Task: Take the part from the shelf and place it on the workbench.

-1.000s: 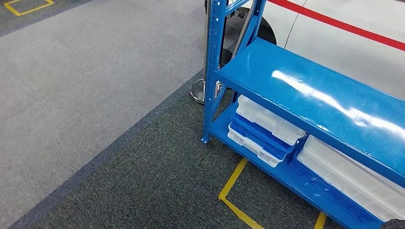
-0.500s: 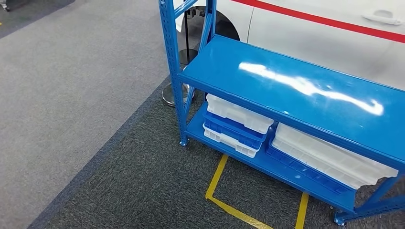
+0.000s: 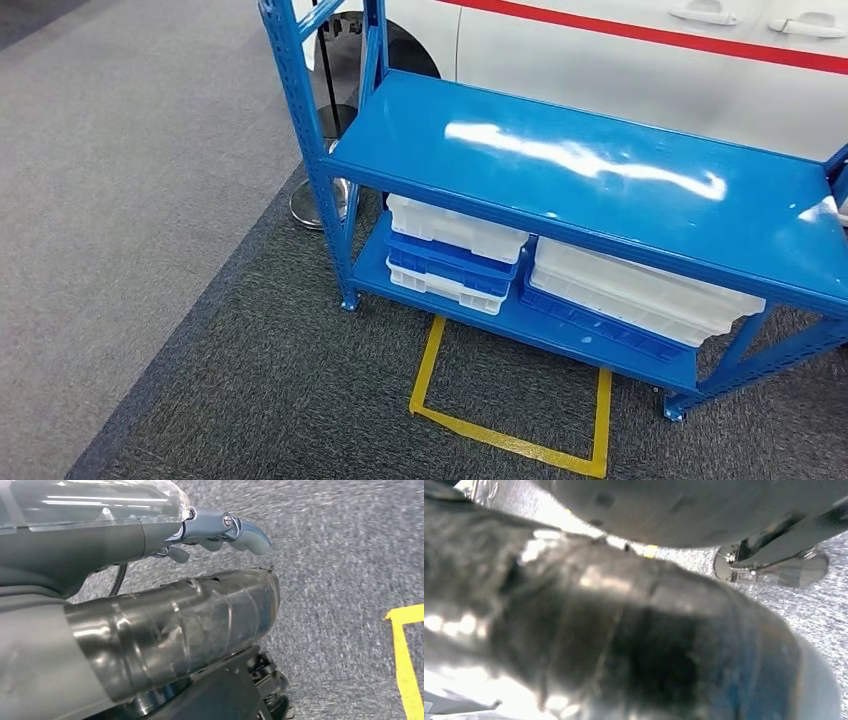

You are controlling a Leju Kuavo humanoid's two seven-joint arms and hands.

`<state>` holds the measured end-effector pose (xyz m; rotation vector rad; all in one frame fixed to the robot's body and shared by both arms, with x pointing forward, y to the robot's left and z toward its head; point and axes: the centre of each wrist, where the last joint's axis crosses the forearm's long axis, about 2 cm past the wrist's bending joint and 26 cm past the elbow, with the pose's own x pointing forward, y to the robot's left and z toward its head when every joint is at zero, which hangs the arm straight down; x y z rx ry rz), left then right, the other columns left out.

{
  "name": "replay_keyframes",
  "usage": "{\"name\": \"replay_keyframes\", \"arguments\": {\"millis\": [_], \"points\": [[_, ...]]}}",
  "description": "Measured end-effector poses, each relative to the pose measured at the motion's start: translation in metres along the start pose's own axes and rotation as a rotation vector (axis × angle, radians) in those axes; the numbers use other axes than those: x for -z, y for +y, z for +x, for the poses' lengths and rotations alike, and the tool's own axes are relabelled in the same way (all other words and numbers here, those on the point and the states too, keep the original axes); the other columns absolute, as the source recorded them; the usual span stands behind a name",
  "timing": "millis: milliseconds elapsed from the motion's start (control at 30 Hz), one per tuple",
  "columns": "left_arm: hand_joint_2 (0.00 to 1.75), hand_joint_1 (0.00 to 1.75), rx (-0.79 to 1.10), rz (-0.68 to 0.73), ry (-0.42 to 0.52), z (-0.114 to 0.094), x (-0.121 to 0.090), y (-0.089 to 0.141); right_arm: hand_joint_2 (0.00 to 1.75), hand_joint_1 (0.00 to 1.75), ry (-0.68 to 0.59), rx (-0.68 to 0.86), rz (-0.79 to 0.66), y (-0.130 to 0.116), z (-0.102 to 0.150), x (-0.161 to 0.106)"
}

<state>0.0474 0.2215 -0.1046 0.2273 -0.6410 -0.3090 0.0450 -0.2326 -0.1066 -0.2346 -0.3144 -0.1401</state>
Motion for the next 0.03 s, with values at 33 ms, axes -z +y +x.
{"name": "replay_keyframes", "arguments": {"millis": [33], "points": [[0.0, 0.0, 0.0, 0.0, 0.0, 0.0001, 0.0, 0.0, 0.0, 0.0, -0.001, 0.0, 0.0, 0.0001, 0.0004, 0.0001]]}}
